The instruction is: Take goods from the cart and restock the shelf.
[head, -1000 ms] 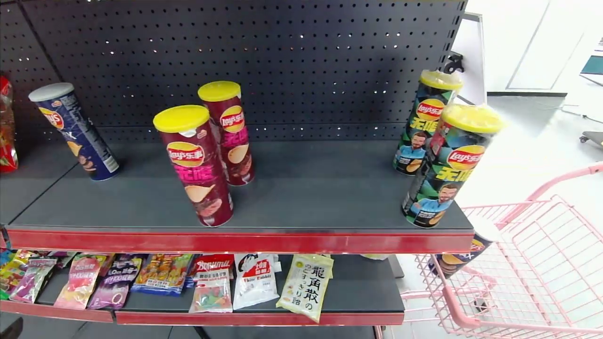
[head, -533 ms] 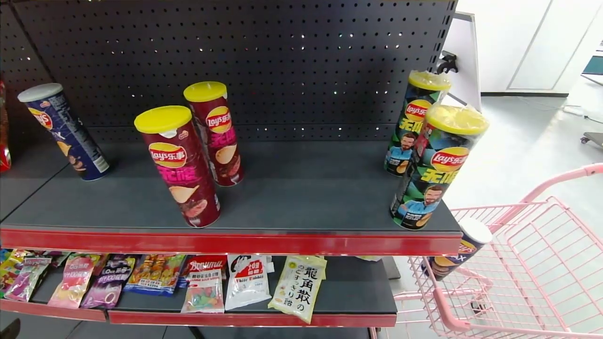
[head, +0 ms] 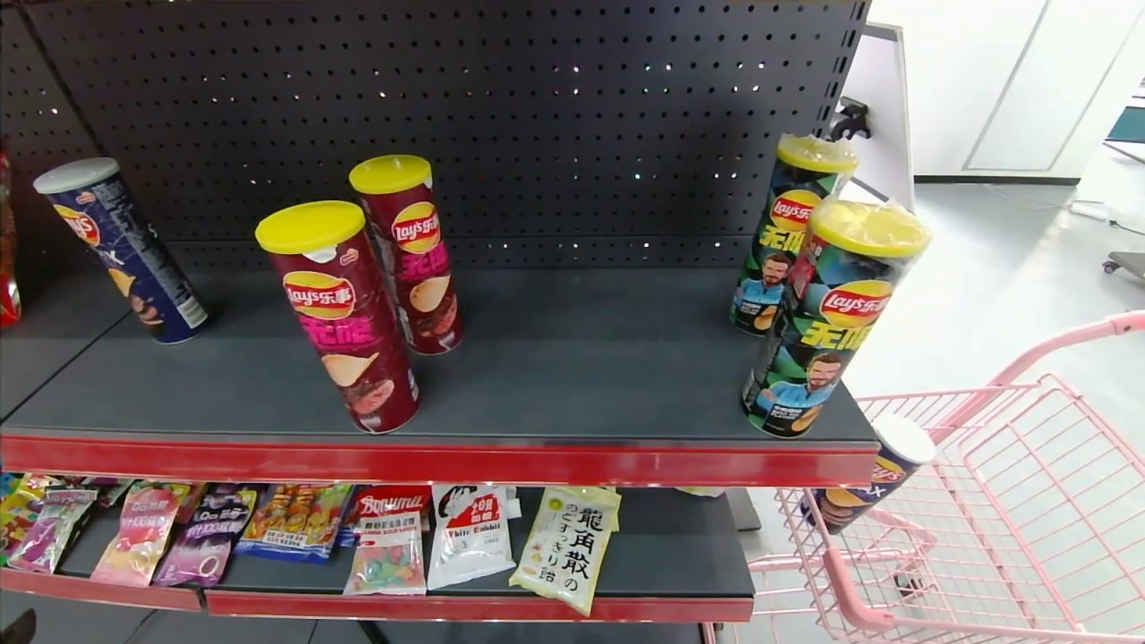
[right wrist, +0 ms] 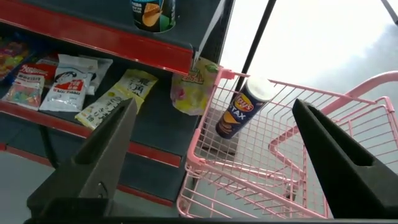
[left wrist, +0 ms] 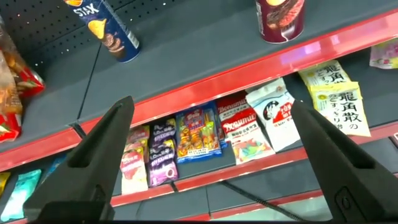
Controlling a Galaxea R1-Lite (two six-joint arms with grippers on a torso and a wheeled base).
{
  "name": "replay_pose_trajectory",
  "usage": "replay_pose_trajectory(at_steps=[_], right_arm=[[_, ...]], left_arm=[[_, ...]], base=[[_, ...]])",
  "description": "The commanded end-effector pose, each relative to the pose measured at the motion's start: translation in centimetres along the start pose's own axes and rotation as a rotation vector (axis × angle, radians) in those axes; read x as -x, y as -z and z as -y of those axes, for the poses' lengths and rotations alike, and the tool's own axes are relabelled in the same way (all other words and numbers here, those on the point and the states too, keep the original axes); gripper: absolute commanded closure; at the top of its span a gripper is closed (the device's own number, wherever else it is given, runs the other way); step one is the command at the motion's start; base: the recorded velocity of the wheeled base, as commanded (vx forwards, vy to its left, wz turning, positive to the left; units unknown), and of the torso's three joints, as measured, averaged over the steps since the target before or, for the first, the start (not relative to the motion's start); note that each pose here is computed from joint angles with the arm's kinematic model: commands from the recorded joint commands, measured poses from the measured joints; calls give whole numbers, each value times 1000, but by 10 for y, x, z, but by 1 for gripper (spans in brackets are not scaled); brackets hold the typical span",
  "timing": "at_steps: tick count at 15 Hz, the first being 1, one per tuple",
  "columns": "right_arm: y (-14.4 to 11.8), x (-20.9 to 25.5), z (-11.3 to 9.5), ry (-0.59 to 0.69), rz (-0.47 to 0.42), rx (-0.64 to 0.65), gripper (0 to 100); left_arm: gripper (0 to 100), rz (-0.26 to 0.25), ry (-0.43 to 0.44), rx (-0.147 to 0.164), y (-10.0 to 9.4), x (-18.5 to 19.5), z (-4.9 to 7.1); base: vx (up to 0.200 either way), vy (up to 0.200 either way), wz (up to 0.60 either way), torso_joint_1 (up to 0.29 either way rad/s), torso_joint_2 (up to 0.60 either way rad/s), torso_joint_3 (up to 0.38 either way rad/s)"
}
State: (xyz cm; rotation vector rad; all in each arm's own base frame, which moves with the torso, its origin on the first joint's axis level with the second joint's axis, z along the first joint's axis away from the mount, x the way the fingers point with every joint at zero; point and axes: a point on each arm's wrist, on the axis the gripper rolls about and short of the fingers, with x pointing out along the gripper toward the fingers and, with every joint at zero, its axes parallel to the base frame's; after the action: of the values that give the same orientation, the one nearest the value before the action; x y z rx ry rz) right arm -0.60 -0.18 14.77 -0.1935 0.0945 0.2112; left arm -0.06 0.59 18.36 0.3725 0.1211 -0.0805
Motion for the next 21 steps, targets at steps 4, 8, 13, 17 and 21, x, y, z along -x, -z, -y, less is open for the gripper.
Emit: replay_pose_trajectory(at_steps=[4, 8, 13, 17, 21], right_arm=[[1, -1, 0, -3, -6, 1, 0], [2, -1, 0, -4, -10, 1, 0], [6, -2, -1, -4, -24, 1, 0], [8, -2, -1, -1, -28, 1, 0], [12, -3, -2, -2, -40, 1, 0]], left_arm=[[0, -10, 5, -3, 1, -1, 1], [0, -12, 5, -5, 2, -2, 1], [0, 21, 33, -22, 3, 2, 1], [0, 38, 49, -20, 7, 5, 2], [0, 115, 132, -23, 12, 18, 3]], base=[[0, 0, -600, -1, 1, 2], [0, 0, -600, 5, 7, 1], [0, 0, -120, 1, 0, 0], [0, 0, 0, 0, 0, 0], [0, 0, 0, 0, 0, 0]])
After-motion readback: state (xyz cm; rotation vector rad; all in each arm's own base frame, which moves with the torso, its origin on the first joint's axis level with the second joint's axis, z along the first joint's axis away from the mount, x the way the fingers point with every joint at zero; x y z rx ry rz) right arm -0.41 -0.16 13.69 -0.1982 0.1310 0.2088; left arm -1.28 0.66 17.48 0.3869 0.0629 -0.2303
